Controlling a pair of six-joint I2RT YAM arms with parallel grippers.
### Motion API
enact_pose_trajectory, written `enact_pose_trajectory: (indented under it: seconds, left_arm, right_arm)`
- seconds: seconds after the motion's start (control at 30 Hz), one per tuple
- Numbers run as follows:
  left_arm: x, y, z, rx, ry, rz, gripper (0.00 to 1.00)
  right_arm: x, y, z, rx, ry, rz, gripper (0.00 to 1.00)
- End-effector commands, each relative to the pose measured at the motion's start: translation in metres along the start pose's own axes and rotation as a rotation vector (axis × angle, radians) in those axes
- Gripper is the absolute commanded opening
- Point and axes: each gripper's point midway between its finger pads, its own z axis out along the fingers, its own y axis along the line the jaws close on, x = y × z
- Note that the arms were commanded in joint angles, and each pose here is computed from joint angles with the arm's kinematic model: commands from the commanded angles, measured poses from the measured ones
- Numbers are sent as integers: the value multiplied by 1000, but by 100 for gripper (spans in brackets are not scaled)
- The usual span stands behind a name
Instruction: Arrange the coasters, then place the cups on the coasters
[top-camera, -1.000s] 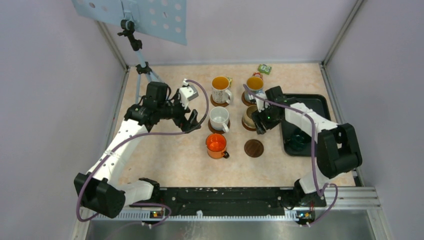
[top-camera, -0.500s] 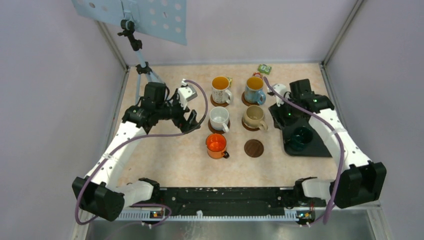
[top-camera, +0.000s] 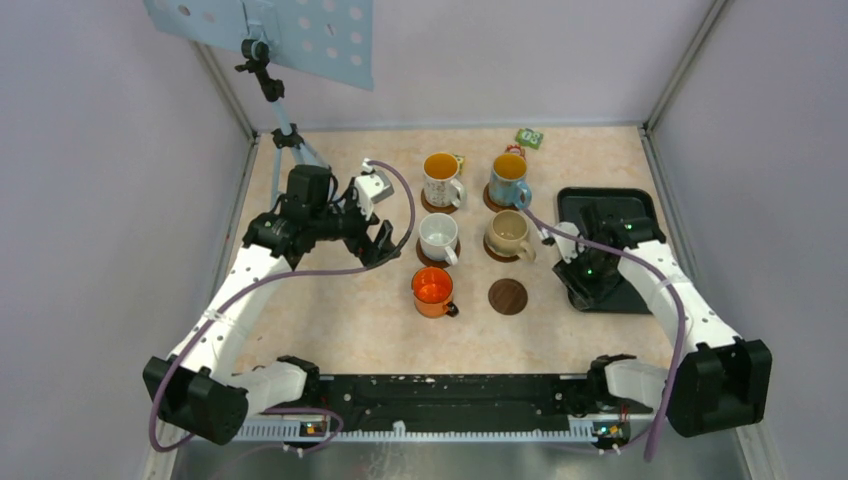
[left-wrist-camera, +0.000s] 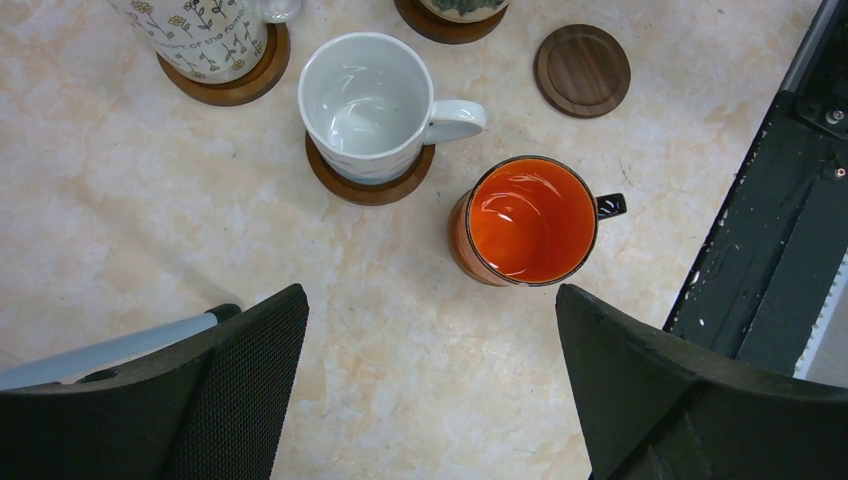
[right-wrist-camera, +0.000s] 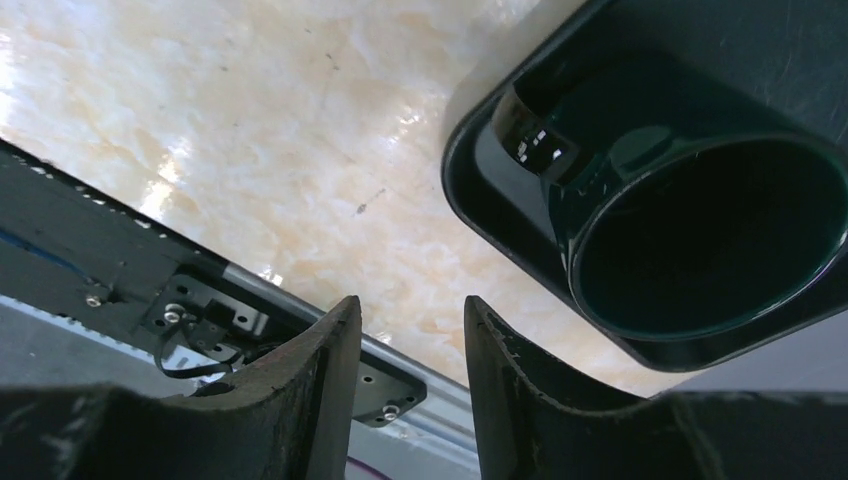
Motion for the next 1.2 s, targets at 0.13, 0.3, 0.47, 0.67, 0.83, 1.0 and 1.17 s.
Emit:
enact_pose_trajectory:
  seconds: [0.13, 0.3, 0.47, 0.67, 0.83, 1.0, 1.17]
  left_arm:
    - [-6, -3, -5, -3, -38, 43, 99]
    - [-8, -2, -3, 2, -40, 41, 99]
    - [-8, 0, -3, -4, -36, 38, 99]
    - [-4, 1, -4, -17, -27, 44, 99]
    - [-4, 2, -2, -14, -25, 37, 99]
    - [-6, 1, -4, -18, -30, 42, 99]
    - [-8, -1, -6, -12, -39, 45, 99]
  right_arm:
    - [8, -46, 15, 78, 16, 38, 40]
    - [-3, -75, 19, 133, -3, 28, 40]
    - [-9, -110, 26, 157, -2, 39, 43]
    - [-13, -147, 26, 208, 10, 26, 52]
    - [-12, -181, 20, 261, -16, 102, 57]
    - [-22, -175, 9, 266, -101, 228, 60]
    - [-41, -154, -5, 226, -242, 456, 62]
